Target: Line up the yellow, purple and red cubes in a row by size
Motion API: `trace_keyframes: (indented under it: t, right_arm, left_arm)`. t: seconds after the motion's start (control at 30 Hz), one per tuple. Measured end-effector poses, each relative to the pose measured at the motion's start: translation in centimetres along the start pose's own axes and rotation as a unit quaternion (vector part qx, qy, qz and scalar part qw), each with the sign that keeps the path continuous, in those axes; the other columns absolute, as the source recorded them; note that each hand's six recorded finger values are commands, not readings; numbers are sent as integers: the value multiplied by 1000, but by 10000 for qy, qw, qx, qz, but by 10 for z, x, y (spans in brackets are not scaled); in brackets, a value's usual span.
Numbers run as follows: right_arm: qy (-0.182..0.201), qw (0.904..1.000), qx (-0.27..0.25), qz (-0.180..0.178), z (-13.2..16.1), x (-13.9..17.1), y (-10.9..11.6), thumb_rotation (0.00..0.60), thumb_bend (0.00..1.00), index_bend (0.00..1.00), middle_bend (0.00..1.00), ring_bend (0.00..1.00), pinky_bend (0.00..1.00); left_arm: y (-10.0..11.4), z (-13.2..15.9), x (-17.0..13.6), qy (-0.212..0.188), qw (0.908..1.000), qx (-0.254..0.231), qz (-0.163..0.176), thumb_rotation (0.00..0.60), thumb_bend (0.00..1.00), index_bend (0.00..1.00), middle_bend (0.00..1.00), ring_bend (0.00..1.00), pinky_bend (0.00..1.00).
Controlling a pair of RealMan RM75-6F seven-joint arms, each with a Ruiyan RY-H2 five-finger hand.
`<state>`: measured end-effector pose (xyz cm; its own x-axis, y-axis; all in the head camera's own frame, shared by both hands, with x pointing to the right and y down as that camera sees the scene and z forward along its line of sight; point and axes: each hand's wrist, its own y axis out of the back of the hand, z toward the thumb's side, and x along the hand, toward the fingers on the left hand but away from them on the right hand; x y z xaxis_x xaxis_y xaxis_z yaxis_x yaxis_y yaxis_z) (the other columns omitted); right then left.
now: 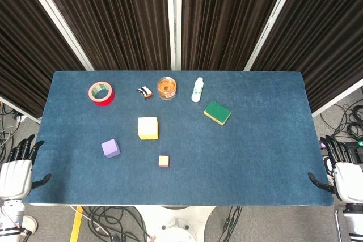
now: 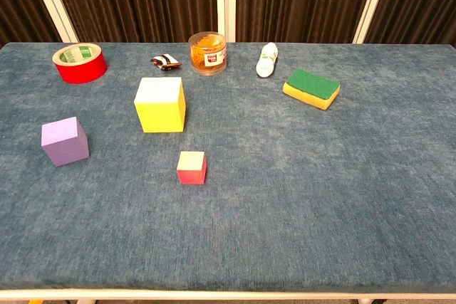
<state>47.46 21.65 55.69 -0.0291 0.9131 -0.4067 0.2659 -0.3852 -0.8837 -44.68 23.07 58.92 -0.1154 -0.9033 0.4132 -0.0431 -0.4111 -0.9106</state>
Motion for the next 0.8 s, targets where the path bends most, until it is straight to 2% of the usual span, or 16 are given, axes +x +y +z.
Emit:
trace_keyframes:
  t: [0.3,0.8]
  right_arm:
    - [65,10000,-28,7,0,0,-2,600,126,0,21,0,0]
    - [150,9999,-74,-8,3,0,-2,600,126,0,21,0,0]
  left_arm:
    - [1,2,-3,-20,10000,61,-77,600,175,203,156,94,174]
    - [4,12,0,-252,9996,-73,39,600,173,203,156,94,174]
